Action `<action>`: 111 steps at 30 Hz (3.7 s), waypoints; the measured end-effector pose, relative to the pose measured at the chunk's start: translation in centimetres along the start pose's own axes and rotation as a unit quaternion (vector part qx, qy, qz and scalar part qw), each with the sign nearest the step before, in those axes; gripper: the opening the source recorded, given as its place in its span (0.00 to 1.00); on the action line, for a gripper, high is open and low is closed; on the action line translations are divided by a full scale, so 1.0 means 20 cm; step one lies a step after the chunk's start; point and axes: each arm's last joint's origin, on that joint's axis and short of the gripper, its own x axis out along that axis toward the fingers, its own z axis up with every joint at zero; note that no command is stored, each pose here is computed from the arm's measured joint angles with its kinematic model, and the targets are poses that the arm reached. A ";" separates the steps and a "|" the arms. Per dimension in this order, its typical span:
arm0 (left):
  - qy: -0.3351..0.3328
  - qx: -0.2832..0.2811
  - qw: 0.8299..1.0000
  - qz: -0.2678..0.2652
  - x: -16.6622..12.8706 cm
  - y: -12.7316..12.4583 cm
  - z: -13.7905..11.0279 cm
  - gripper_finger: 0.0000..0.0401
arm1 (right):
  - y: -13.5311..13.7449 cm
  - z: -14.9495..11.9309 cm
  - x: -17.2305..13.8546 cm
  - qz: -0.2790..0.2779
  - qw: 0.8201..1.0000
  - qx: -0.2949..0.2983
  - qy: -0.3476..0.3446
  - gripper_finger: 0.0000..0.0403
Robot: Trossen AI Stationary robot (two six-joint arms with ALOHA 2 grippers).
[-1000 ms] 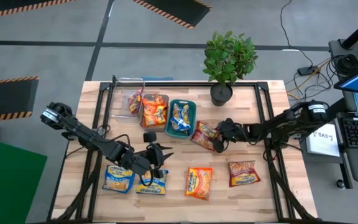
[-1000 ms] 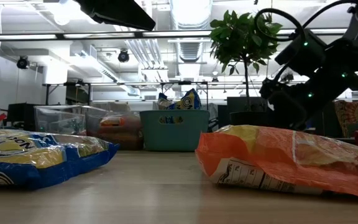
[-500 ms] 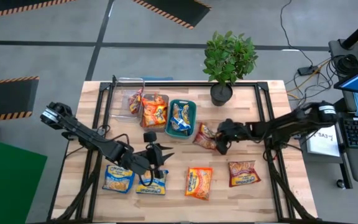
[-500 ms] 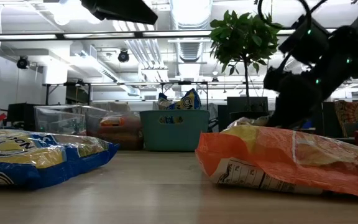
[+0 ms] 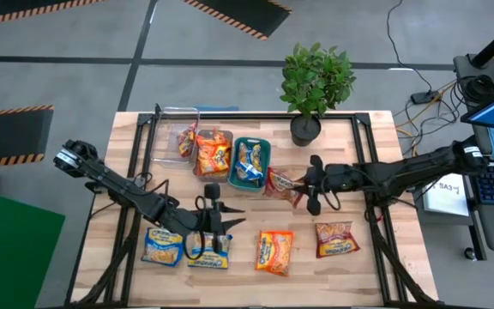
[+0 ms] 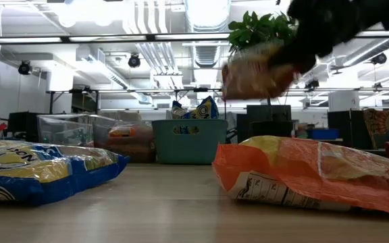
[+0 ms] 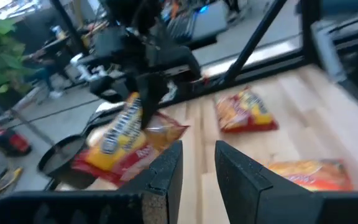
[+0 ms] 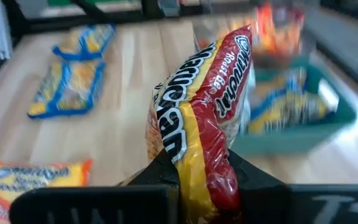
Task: Sort Maruchan noodles
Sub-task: Put the red noodle pack into the transparent bin
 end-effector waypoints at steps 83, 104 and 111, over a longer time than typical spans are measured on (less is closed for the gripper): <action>0.037 -0.030 0.952 0.304 -0.25 0.30 -0.20 0.09 | 0.31 0.63 0.20 -0.201 0.954 -0.215 -0.050 0.56; 0.095 -0.065 0.927 0.358 -0.46 0.67 -0.27 0.09 | 0.28 0.46 0.20 -0.201 0.961 -0.190 -0.016 0.55; 0.196 -0.142 0.945 0.219 -0.47 0.62 -0.37 0.11 | 0.27 0.45 0.20 -0.202 0.955 -0.216 -0.011 0.55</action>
